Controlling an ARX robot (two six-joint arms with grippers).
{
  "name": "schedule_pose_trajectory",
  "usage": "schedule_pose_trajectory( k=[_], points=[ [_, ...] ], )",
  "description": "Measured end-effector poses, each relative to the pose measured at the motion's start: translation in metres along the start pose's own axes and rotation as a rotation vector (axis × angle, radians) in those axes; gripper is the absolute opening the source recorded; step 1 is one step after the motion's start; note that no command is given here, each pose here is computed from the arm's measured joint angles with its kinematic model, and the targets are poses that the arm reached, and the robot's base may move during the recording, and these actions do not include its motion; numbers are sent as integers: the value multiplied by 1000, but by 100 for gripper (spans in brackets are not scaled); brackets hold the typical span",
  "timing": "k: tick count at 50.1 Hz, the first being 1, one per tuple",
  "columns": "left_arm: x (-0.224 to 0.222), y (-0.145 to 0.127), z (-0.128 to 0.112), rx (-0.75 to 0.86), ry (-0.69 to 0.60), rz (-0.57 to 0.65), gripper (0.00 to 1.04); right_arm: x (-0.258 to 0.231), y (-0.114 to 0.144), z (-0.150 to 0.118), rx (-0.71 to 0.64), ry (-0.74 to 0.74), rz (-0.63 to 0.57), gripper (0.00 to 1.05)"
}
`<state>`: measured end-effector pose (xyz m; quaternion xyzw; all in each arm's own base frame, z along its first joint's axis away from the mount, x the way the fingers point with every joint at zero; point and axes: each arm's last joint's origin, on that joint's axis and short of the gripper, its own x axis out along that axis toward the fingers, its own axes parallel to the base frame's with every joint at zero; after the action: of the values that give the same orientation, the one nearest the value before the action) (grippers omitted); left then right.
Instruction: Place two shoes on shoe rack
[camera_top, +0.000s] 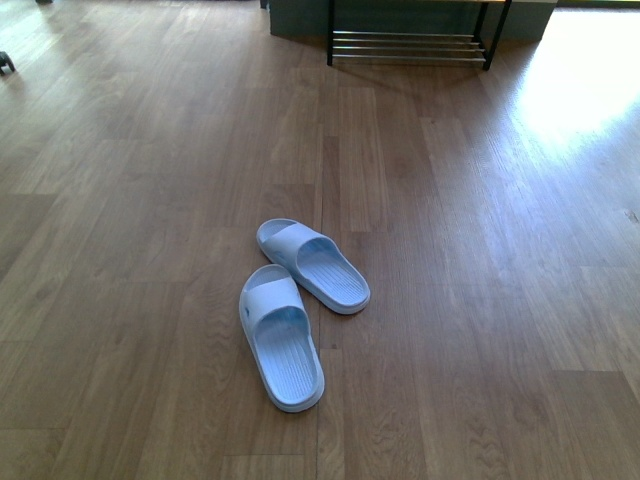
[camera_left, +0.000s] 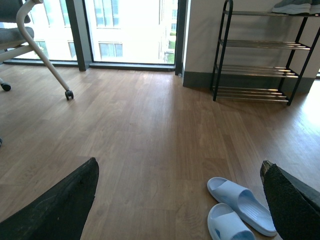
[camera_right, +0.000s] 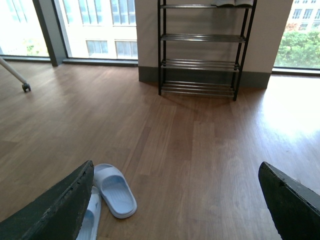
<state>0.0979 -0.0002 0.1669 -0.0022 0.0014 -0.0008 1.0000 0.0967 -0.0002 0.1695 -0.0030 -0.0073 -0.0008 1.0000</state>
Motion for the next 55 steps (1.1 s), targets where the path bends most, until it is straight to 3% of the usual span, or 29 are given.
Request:
schedule_pose_trajectory(
  k=[55],
  points=[
    [0,0,0,0,0,2,95,0,0,0,0,0,3,95]
  ],
)
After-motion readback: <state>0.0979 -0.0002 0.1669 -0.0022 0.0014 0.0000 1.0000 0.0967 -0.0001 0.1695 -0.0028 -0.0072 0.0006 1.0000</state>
